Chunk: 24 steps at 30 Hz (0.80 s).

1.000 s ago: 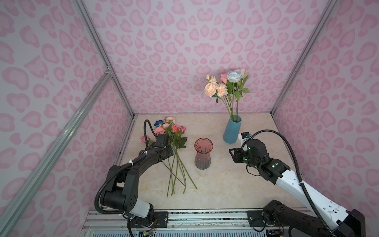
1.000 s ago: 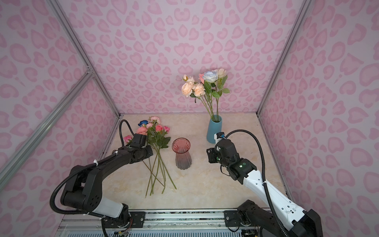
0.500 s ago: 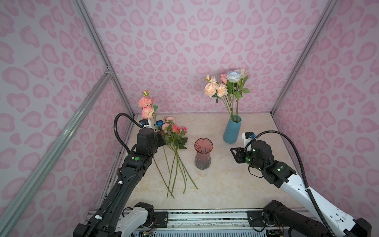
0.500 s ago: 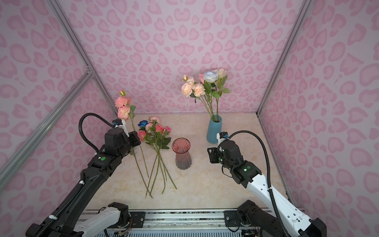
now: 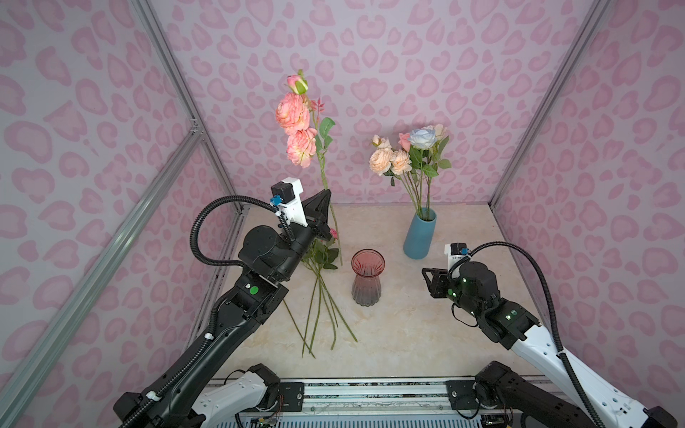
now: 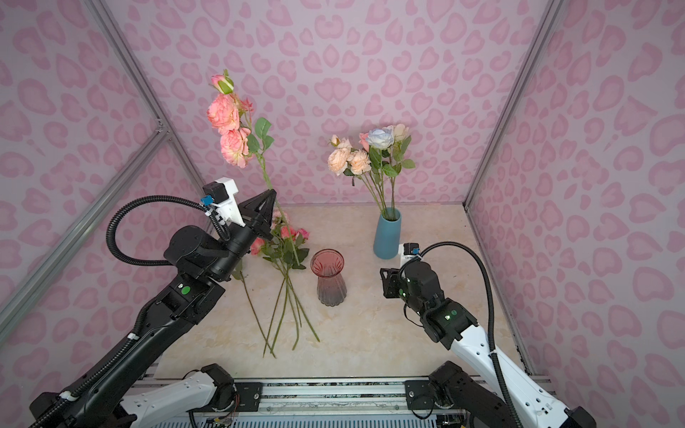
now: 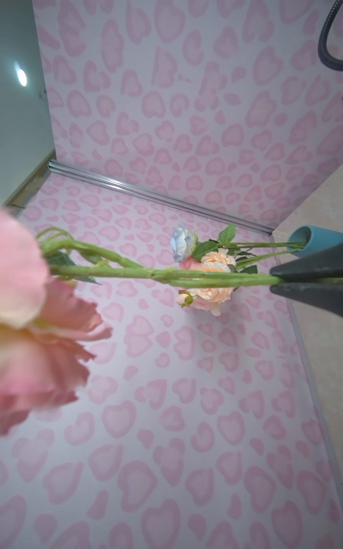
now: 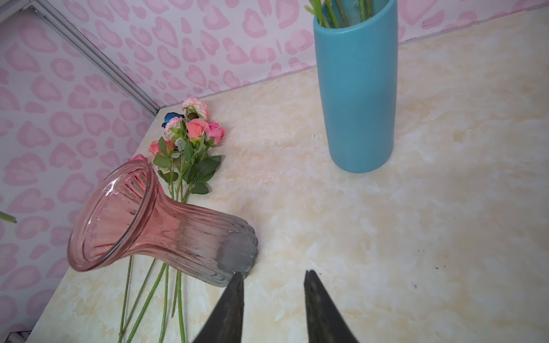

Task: Arrange the flowers into the vase
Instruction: 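Lift the pink rose upright above the pink vase with the left gripper, then lower the rose stem into the pink glass vase and open the left gripper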

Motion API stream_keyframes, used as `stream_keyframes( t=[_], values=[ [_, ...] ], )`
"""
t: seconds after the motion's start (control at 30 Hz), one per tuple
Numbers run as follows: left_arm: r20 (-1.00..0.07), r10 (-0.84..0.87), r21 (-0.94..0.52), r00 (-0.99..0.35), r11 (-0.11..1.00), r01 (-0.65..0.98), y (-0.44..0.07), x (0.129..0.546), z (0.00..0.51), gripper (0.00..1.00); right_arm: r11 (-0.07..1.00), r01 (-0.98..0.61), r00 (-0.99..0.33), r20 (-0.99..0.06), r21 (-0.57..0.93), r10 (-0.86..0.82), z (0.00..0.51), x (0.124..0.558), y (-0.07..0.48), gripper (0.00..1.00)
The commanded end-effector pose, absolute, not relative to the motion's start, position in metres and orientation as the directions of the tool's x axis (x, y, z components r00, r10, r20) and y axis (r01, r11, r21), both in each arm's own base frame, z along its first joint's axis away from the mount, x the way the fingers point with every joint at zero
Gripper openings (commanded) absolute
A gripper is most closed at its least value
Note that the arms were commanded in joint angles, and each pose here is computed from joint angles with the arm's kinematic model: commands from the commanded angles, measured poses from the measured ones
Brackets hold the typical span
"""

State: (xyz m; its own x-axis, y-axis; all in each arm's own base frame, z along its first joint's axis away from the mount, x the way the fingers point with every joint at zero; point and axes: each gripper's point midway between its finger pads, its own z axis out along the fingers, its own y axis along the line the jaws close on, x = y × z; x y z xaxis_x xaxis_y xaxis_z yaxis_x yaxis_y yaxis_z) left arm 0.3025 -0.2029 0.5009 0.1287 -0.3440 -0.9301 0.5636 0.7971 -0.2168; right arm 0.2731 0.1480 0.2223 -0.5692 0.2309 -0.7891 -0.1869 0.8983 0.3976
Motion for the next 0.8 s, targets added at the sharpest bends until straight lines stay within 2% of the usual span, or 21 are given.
stream_keyframes(
  t=[0.0,0.3,0.47,0.57,0.77],
  values=[
    [-0.882,-0.399,-0.179,0.251,0.776,0.605,-0.212,0.297,0.533,0.03,0.907,-0.172,-0.541,-0.806,0.385,0.240,0.226,0.277,0.143,0.36],
    [-0.908,-0.395,-0.232,0.141,0.754,0.615,-0.259,0.323,0.479,0.03,0.918,-0.163,-0.544,-0.809,0.362,0.222,0.220,0.275,0.139,0.36],
    [-0.963,-0.263,-0.184,0.053,0.792,0.582,-0.292,0.323,0.408,0.03,0.916,-0.158,-0.566,-0.794,0.369,0.222,0.205,0.274,0.141,0.36],
    [-0.974,-0.226,-0.178,0.023,0.824,0.538,-0.293,0.320,0.373,0.03,0.915,-0.149,-0.591,-0.776,0.374,0.221,0.193,0.273,0.142,0.36],
    [-0.977,-0.203,-0.206,-0.060,0.853,0.480,-0.289,0.320,0.326,0.13,0.913,-0.152,-0.601,-0.769,0.378,0.218,0.192,0.274,0.144,0.38]
  ],
)
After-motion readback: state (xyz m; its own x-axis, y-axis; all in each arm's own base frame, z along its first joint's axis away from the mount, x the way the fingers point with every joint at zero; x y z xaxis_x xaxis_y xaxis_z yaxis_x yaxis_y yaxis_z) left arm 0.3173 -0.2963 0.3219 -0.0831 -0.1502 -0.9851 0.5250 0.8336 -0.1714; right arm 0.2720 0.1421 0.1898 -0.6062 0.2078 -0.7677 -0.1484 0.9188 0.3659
